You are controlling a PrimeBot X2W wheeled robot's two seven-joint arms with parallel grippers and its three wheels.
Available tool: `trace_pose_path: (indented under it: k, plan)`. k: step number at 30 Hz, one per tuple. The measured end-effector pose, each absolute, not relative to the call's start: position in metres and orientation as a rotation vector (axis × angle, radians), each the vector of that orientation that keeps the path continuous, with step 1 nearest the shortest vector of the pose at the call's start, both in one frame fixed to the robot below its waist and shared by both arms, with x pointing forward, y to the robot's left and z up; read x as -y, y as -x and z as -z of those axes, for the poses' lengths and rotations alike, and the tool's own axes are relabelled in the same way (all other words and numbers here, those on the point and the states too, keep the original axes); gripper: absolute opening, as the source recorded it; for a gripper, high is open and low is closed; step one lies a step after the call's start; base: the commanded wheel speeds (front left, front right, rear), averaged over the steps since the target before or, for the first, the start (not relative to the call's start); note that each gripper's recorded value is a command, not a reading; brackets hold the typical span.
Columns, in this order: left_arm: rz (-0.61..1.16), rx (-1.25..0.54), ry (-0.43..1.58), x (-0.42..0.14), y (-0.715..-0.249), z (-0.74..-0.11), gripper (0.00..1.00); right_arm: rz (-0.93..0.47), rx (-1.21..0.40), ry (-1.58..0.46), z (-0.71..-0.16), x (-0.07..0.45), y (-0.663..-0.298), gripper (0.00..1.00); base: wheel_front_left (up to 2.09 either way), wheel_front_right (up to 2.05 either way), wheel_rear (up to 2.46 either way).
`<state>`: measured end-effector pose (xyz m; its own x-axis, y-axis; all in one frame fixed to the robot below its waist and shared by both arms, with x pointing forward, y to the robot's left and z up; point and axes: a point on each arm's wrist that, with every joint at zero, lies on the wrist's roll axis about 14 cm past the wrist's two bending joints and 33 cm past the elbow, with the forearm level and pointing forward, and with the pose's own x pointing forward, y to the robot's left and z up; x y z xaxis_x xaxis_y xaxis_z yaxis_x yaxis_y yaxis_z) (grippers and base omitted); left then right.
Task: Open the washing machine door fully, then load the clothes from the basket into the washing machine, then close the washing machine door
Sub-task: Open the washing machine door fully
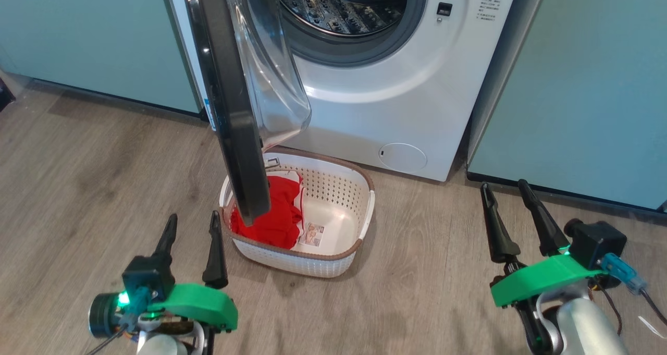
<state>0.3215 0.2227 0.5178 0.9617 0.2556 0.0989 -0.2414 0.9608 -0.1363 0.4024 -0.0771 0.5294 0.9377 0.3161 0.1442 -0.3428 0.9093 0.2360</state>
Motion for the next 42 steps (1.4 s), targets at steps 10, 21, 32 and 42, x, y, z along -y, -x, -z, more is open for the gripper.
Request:
trace_pose_path:
  k: [10, 21, 32, 42]
  plan:
    - [-0.242, 0.129, 0.125, -0.220, -0.322, -0.522, 1.00, -0.338, 0.094, -0.260, -0.527, 0.078, -0.402, 1.00, 0.00, 0.00, 0.00]
    - [-0.240, 0.140, 0.119, -0.219, -0.321, -0.525, 1.00, -0.339, 0.088, -0.266, -0.525, 0.077, -0.401, 1.00, 0.00, 0.00, 0.00]
    - [-0.241, 0.151, 0.119, -0.220, -0.320, -0.529, 1.00, -0.337, 0.083, -0.272, -0.524, 0.077, -0.401, 1.00, 0.00, 0.00, 0.00]
    - [-0.241, 0.143, 0.121, -0.219, -0.317, -0.526, 1.00, -0.335, 0.080, -0.278, -0.523, 0.077, -0.400, 1.00, 0.00, 0.00, 0.00]
